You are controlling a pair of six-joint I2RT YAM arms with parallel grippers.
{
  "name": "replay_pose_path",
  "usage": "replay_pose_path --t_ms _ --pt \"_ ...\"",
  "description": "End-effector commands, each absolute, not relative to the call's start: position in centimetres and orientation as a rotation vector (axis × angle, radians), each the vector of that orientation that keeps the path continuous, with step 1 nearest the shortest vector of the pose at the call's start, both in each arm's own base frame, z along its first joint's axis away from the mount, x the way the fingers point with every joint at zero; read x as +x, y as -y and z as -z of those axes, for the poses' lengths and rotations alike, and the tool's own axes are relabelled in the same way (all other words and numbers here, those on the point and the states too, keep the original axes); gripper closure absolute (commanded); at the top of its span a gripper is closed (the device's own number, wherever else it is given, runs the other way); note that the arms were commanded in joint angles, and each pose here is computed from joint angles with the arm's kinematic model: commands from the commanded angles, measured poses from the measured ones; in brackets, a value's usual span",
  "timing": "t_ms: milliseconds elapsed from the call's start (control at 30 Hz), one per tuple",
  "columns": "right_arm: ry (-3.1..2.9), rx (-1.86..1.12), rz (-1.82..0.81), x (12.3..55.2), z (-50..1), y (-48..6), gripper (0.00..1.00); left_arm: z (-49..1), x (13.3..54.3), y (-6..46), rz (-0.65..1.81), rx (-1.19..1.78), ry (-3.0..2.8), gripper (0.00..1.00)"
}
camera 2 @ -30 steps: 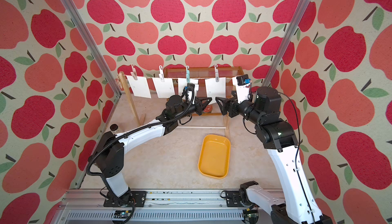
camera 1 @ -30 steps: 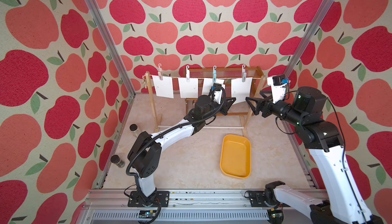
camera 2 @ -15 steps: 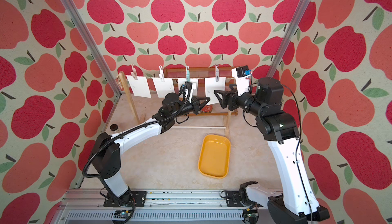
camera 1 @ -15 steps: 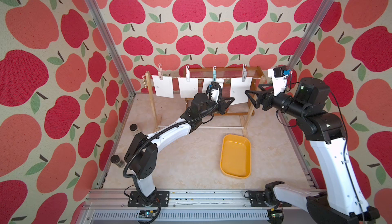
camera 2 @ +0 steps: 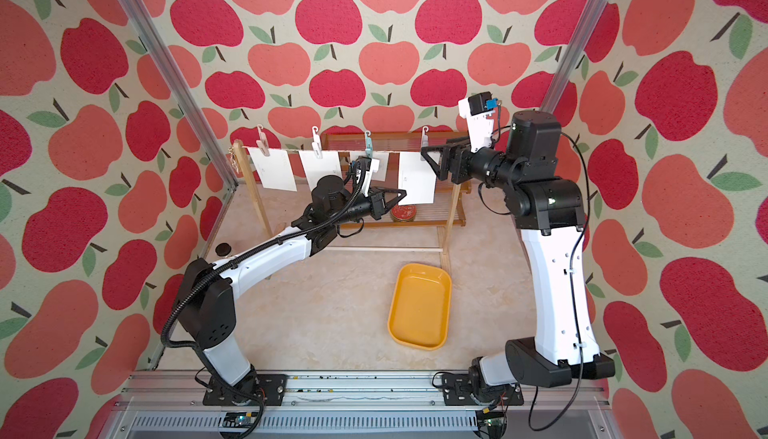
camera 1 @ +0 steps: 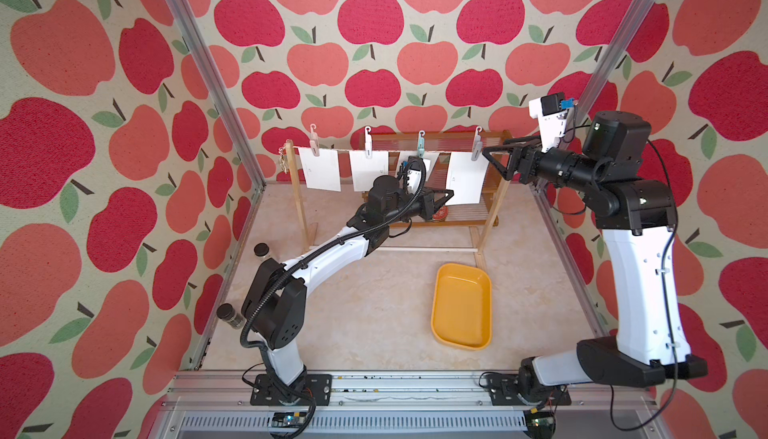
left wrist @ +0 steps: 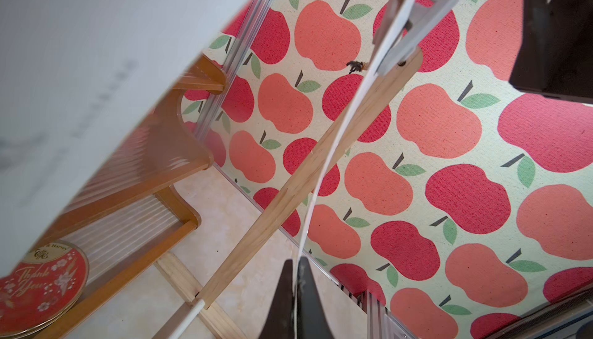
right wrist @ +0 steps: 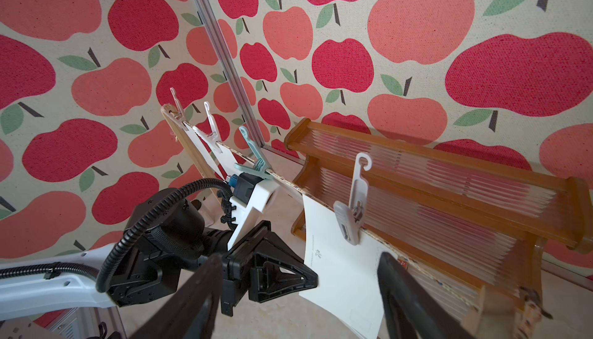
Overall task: Remove the postcards from the strings
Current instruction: Remove the clamp from the clothesline.
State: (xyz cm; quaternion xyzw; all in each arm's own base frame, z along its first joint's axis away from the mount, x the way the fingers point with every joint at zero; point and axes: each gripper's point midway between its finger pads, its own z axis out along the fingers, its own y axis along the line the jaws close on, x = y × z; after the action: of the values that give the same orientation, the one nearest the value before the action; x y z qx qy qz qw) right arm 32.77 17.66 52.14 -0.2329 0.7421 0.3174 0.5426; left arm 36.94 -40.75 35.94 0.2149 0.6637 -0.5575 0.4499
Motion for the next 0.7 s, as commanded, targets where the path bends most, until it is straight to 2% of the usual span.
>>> replay_pose_path --t_ms 0,367,667 --pt "-1.786 -0.556 -0.841 33.0 -52.2 -18.3 0.24 -38.9 36.7 40.2 1.416 0.544 -1.583 1.0" --pt "-1.743 -0.544 -0.894 36.3 -52.6 -17.9 0.28 -39.7 36.9 40.0 1.452 0.543 -1.569 1.0" --pt "-1.689 -0.656 -1.008 36.6 -52.1 -19.1 0.3 -39.6 37.0 39.9 1.474 0.543 -1.576 1.0"
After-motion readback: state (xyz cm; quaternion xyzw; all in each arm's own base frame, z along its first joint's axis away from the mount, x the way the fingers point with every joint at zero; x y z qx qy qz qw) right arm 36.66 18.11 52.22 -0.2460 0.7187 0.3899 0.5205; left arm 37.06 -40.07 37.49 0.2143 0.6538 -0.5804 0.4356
